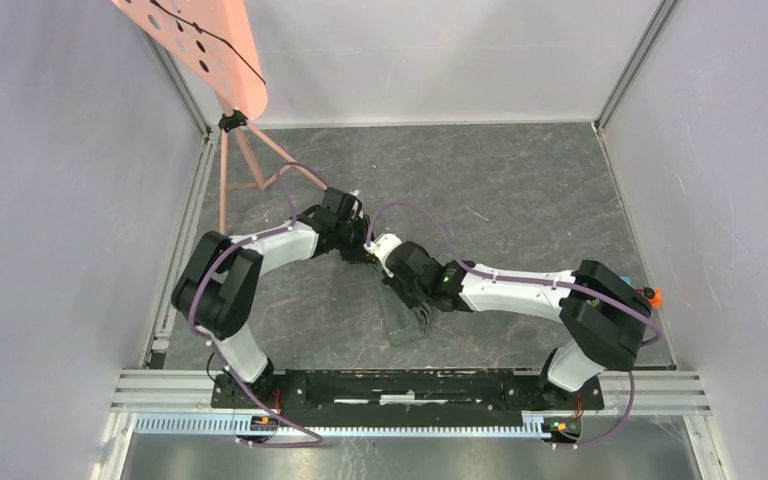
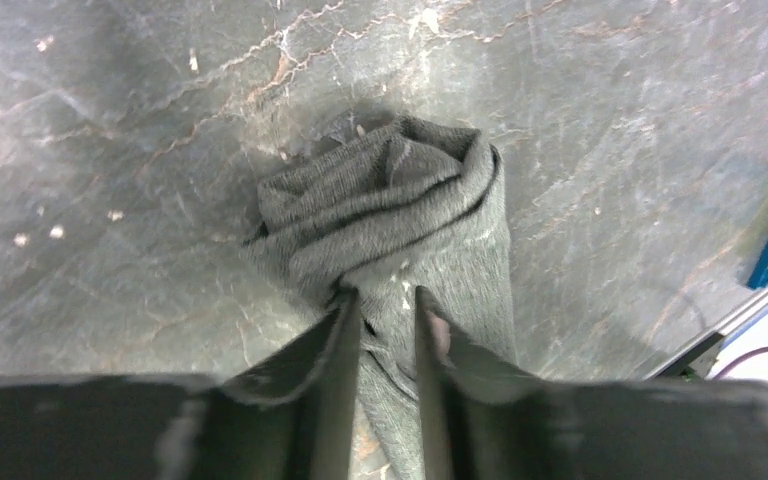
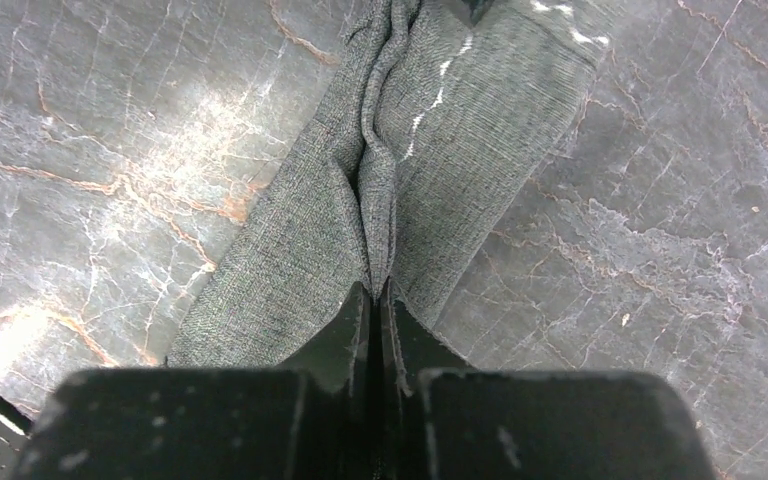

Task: Fold the napkin into a case and place the utensils inside
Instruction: Fold the 2/3-rectangle-folded napkin at the center of the board.

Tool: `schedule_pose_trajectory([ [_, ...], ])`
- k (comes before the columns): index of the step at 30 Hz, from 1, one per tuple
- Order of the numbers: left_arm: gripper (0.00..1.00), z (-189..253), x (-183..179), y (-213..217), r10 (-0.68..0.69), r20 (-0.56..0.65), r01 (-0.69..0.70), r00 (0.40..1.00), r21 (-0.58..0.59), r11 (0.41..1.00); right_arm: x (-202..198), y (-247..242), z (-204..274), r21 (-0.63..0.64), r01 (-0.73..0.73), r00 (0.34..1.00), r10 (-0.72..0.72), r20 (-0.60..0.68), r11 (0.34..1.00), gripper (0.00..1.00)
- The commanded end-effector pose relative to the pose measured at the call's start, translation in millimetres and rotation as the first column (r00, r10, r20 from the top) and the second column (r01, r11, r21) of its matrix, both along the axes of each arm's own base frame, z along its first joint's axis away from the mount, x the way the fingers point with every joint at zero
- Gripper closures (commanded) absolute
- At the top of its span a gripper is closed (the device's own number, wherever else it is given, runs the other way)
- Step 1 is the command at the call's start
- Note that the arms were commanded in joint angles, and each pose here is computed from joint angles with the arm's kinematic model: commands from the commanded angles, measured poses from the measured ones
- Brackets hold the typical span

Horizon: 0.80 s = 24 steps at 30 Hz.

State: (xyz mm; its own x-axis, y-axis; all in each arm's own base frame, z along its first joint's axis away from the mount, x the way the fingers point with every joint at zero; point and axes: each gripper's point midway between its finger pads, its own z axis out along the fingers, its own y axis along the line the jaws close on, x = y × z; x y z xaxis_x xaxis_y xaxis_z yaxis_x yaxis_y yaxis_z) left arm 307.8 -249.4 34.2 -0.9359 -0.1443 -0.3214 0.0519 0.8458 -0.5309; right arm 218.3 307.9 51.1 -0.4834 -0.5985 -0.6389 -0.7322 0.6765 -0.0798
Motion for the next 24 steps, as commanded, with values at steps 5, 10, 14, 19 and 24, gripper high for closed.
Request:
schedule_pose_trajectory([
  [5,0.47,62,-37,29,0.073,0.136,-0.065,0.988,-0.063,0.996,6,16,30,0.128,0.066,0.997,-0.07,0.025,0.99,1.0],
  [10,0.45,51,-87,45,0.114,0.082,-0.102,0.99,-0.133,0.986,3,19,31,0.149,0.089,0.996,-0.089,-0.009,0.985,1.0],
  [14,0.5,47,-114,25,0.119,0.018,-0.108,0.993,-0.309,0.945,1,23,32,0.17,0.105,0.994,-0.101,-0.036,0.98,1.0],
  [19,0.48,39,-137,-2,0.06,0.006,-0.054,0.998,-0.335,0.941,-2,27,31,0.169,0.121,0.992,-0.112,-0.063,0.978,0.99],
  [24,0.52,21,-161,-22,0.024,-0.016,-0.028,1.0,-0.297,0.955,-6,27,25,0.145,0.188,0.979,-0.174,-0.102,0.971,0.99],
])
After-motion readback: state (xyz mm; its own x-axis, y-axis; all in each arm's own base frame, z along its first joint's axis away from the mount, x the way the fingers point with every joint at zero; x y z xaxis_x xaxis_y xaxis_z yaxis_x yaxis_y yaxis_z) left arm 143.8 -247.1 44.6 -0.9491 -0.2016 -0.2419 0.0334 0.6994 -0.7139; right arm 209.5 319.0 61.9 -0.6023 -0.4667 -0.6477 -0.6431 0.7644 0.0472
